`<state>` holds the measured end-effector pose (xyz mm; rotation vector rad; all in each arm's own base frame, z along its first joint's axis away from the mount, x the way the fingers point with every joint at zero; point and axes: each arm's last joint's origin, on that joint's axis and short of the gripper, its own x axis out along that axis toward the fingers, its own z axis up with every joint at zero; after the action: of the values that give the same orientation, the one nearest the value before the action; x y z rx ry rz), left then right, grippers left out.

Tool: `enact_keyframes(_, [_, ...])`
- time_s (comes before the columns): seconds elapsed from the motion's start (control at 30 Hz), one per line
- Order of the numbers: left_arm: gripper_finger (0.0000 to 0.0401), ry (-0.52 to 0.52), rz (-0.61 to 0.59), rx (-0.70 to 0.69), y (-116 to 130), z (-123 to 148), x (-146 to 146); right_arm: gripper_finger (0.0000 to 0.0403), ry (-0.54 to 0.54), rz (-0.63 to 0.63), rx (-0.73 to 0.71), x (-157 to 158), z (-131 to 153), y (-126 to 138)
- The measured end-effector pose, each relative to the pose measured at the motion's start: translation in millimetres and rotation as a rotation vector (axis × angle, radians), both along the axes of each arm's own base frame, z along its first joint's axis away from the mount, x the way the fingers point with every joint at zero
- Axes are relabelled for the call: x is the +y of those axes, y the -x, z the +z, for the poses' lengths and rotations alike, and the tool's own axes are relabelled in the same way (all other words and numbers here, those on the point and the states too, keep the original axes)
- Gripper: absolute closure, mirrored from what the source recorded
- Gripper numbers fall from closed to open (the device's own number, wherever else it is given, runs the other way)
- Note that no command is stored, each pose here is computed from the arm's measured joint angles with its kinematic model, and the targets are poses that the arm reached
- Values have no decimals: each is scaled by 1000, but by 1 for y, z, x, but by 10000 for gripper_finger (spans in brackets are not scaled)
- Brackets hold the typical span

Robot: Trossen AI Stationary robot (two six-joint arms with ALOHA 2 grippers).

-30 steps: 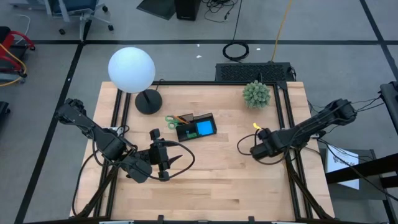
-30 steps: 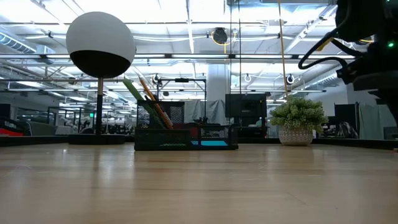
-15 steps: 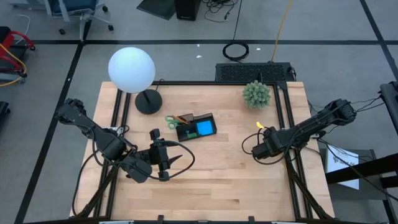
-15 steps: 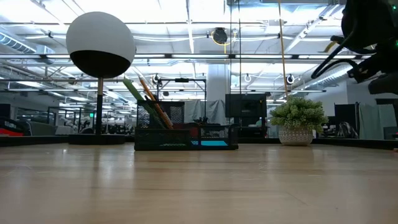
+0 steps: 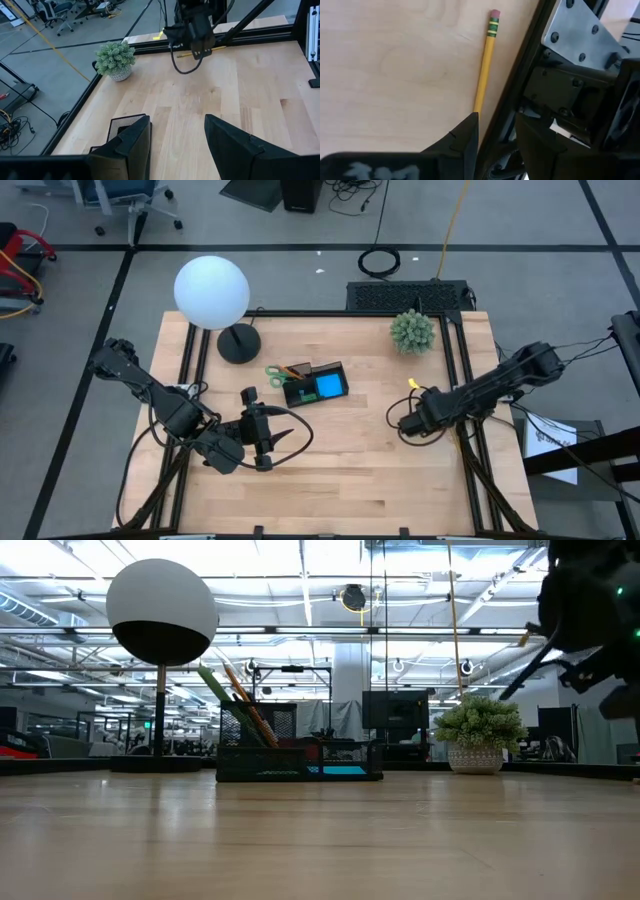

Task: Pick and place office supplies into organizer
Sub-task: Put the yellow pencil into the black desk organizer

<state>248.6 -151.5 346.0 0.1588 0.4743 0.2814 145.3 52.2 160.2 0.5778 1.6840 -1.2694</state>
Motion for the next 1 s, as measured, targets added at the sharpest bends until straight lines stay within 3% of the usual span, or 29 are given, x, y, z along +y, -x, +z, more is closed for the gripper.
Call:
enact_keyframes(0.27, [206, 1, 0, 0, 0, 0, 0, 284, -6, 33, 87, -4, -13, -8])
enact_keyframes(0.5, [206, 1, 0, -1, 0, 0, 0, 284, -3, 127, -27, -10, -9, -28])
enact_keyframes(1.0, [206, 3, 1, -1, 0, 0, 0, 284, -48, 221, 97, -38, -7, -24])
